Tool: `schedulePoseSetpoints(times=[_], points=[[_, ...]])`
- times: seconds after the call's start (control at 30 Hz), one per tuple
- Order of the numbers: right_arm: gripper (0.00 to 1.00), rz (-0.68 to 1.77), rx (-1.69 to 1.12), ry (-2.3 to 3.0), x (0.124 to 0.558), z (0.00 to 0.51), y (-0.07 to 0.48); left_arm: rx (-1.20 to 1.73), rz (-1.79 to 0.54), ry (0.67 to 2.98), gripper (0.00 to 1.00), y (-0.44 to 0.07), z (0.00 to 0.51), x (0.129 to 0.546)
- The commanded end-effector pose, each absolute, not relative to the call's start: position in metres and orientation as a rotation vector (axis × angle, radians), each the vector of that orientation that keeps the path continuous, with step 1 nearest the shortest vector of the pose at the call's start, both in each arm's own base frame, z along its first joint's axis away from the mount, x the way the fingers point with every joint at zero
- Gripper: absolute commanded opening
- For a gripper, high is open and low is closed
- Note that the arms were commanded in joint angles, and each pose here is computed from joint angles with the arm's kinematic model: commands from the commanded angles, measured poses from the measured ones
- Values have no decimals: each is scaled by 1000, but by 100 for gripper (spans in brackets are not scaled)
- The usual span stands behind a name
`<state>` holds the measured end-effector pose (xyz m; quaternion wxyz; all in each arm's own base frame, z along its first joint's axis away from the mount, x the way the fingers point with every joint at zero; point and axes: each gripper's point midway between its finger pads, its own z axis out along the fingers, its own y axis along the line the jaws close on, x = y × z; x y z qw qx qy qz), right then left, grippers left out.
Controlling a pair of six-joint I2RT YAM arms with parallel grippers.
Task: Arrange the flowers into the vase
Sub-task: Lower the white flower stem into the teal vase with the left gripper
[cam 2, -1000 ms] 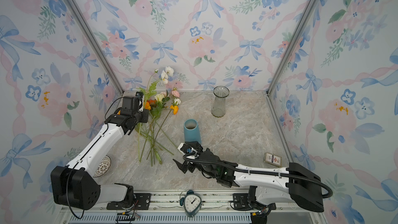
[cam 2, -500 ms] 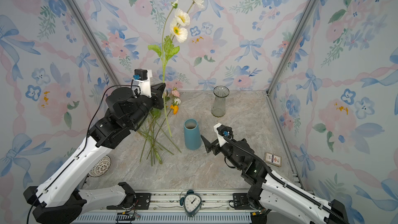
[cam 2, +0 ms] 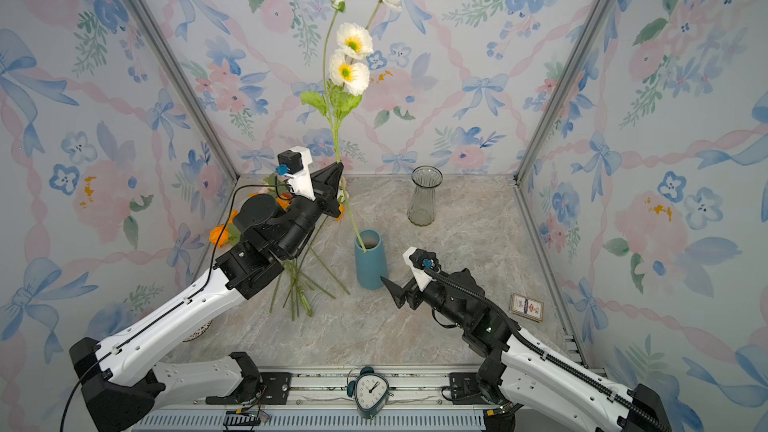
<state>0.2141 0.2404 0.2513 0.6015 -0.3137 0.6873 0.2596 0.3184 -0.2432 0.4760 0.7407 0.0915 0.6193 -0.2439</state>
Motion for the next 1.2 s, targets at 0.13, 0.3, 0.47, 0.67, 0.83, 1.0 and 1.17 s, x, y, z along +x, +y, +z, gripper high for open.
schedulePoseSetpoints(times=[0.13, 0.3, 0.47, 0.67, 0.83, 1.0, 1.17], points=[[97, 635, -760, 1552, 208, 255, 246, 167, -477, 1225, 0, -233, 501, 315], [97, 630, -766, 1564, 210, 252, 248, 189, -468, 1230, 0, -235, 496, 315], [97, 626, -770, 1570, 211, 248, 249, 253, -464, 1271, 0, -247, 464, 319], [97, 633, -789, 1573, 211, 244, 253, 299, -533, 1271, 0, -258, 429, 313], [97, 639, -792, 1565, 209, 243, 254, 352, -607, 1298, 0, -269, 399, 306], [97, 635, -795, 1569, 210, 241, 255, 382, -642, 1334, 0, -275, 374, 303], [97, 637, -809, 1571, 210, 239, 258, 394, -643, 1390, 0, -277, 347, 304]])
